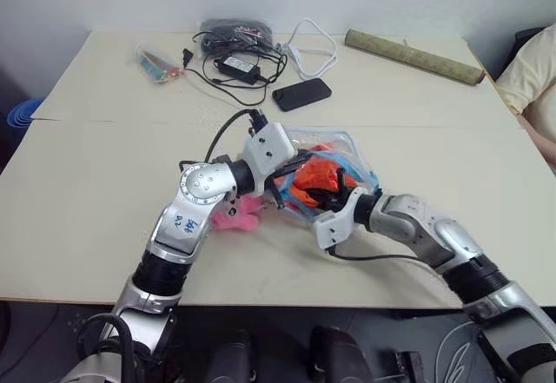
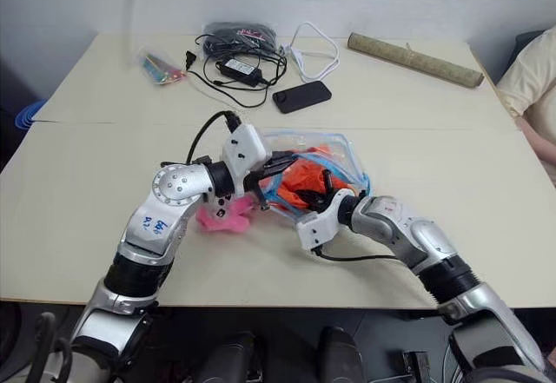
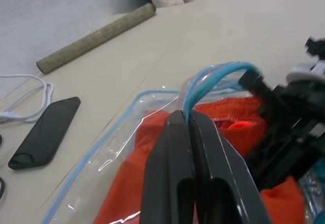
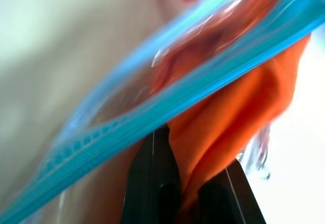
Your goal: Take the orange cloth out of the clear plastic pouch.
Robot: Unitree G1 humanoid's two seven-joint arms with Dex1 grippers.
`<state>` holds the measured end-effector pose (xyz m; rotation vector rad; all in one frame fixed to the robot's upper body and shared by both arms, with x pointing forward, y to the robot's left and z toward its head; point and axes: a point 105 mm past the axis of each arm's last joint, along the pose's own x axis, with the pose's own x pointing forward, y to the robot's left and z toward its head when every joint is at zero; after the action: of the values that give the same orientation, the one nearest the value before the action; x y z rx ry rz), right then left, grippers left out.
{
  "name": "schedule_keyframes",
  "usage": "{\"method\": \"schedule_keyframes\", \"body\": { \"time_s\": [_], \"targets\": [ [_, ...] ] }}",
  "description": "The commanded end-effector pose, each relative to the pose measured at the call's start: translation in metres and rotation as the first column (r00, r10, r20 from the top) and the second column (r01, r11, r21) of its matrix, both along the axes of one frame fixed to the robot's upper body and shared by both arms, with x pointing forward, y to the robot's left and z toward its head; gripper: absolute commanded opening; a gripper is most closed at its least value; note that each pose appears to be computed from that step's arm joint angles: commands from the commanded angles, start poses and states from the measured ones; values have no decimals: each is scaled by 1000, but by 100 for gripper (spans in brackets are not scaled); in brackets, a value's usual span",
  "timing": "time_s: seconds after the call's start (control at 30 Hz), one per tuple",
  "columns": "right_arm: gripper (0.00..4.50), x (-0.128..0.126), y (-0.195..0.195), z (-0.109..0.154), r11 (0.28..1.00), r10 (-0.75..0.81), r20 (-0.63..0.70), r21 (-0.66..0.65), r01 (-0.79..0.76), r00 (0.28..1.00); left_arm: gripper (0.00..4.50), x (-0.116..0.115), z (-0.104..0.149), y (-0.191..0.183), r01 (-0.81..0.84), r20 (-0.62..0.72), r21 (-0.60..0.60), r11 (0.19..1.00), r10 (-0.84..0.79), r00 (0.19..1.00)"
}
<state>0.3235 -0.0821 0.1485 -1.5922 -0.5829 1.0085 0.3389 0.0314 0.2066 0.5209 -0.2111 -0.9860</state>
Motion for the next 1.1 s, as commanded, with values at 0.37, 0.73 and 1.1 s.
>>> {"method": "schedule_keyframes", "body": {
  "time_s": [0.37,0.73,1.1],
  "targets": [
    [1,-79,-59,26,965,182,-182,-157,-211,966,0,10,-20,17,-58,50,95,994,53,997],
    [1,-54,-189,44,914,-234,-18,-344,213,972,0,2,-32,46,-36,42,184,982,29,999],
    [1,-2,-245,95,834,-500,289,-93,543,817,0,-15,-35,34,54,44,239,970,-67,997]
  ]
}}
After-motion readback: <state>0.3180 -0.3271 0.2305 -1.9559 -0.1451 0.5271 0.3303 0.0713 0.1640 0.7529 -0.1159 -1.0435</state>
